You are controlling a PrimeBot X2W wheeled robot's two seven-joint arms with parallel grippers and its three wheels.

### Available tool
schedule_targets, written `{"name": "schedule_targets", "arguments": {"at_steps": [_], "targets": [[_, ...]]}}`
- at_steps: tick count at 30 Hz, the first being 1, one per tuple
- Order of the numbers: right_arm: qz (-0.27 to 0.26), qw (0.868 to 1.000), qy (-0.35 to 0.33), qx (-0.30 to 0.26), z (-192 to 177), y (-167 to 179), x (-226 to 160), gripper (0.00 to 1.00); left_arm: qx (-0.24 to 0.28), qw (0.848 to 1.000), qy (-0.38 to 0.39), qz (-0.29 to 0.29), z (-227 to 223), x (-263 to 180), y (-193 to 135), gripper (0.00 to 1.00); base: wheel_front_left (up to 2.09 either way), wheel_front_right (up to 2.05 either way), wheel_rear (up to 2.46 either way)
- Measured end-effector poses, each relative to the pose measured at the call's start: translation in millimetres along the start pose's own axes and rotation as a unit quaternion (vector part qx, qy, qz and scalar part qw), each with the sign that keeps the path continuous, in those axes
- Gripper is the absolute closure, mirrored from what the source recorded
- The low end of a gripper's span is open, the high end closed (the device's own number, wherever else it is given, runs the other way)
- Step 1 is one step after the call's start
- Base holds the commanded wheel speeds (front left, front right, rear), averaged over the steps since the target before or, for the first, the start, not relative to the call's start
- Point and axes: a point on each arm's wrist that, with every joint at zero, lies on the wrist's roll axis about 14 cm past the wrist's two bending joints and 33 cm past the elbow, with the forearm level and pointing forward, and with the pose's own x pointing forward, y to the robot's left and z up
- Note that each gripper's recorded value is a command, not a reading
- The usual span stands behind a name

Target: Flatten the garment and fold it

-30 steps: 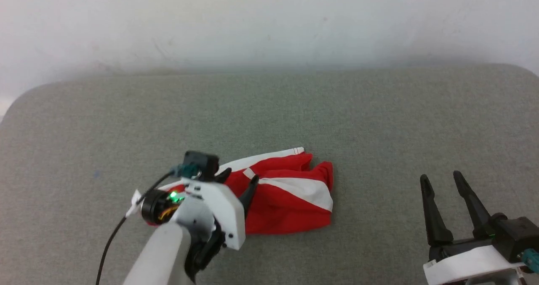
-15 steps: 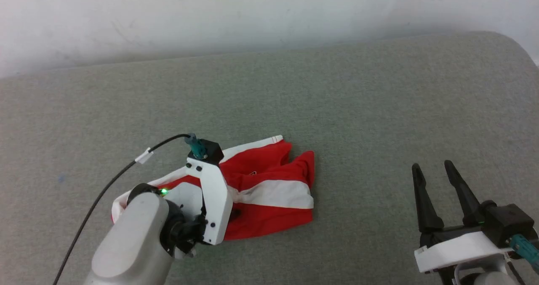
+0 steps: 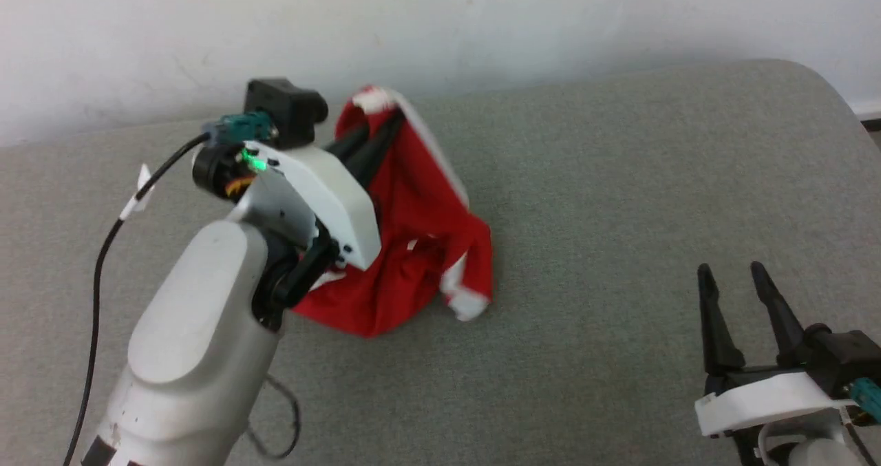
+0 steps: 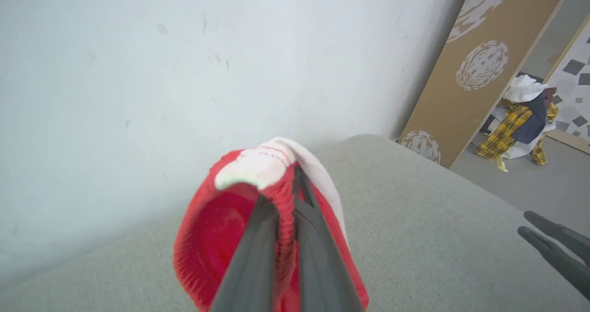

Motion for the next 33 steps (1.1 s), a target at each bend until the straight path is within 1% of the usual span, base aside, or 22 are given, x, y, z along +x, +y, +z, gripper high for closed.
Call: {"name": "schedule_targets", "arguments": {"at_steps": [2, 4, 6, 8, 10, 11, 14, 16, 18, 21, 24, 25, 26, 27, 30, 33], "targets": [[0.002, 1.000, -0.003, -0.003, 2, 1, 2, 0.00, 0.025, 0.998, -0.065, -0.003, 27, -4, -4, 1.00, 0.00, 0.00, 0.00], [0.010, 1.000, -0.004, -0.004, 2, 6, 4, 0.00, 0.041, 0.994, -0.106, -0.003, 41, -11, -5, 1.00, 0.00, 0.00, 0.00], [0.019, 1.000, -0.005, -0.002, 2, 12, 7, 0.00, 0.054, 0.989, -0.134, 0.003, 48, -19, -2, 1.00, 0.00, 0.00, 0.00], [0.030, 1.000, -0.004, -0.001, 1, 19, 10, 0.00, 0.068, 0.987, -0.142, 0.015, 42, -31, 6, 1.00, 0.00, 0.00, 0.00], [0.042, 0.999, -0.002, -0.001, -1, 27, 13, 0.00, 0.065, 0.990, -0.121, 0.036, 17, -44, 17, 1.00, 0.00, 0.00, 0.00], [0.047, 0.999, 0.000, 0.000, -2, 31, 14, 0.00, 0.054, 0.992, -0.105, 0.052, 0, -52, 24, 1.00, 0.00, 0.00, 0.00], [0.060, 0.998, 0.006, 0.002, -6, 40, 18, 0.00, 0.024, 0.995, -0.033, 0.088, -64, -81, 35, 1.00, 0.00, 0.00, 0.00], [0.069, 0.997, 0.014, 0.003, -10, 46, 19, 0.00, 0.000, 0.994, 0.012, 0.111, -103, -102, 37, 1.00, 0.00, 0.00, 0.00], [0.077, 0.997, 0.021, 0.005, -14, 52, 21, 0.00, -0.023, 0.991, 0.052, 0.123, -137, -121, 33, 1.00, 0.00, 0.00, 0.00], [0.087, 0.996, 0.036, 0.006, -22, 59, 23, 0.00, -0.040, 0.986, 0.094, 0.134, -171, -142, 26, 1.00, 0.00, 0.00, 0.00], [0.097, 0.994, 0.053, 0.006, -30, 66, 23, 0.00, -0.043, 0.982, 0.113, 0.145, -188, -154, 26, 1.00, 0.00, 0.00, 0.00], [0.100, 0.993, 0.060, 0.006, -33, 68, 23, 0.00, -0.046, 0.981, 0.114, 0.151, -190, -156, 26, 0.80, 0.00, 0.00, 0.00], [0.103, 0.993, 0.065, 0.006, -36, 70, 23, 0.00, -0.048, 0.980, 0.111, 0.158, -191, -158, 27, 0.19, 0.00, 0.00, 0.00], [0.106, 0.992, 0.070, 0.006, -38, 72, 22, 0.00, -0.049, 0.979, 0.105, 0.166, -191, -160, 29, 0.00, 0.00, 0.00, 0.00], [0.116, 0.990, 0.074, 0.003, -38, 77, 21, 0.00, -0.052, 0.979, 0.075, 0.185, -181, -162, 33, 0.00, 0.00, 0.00, 0.00], [0.136, 0.987, 0.081, -0.016, -38, 82, 18, 0.00, -0.047, 0.979, 0.028, 0.198, -159, -162, 37, 0.00, 0.00, 0.00, 0.00]]}}
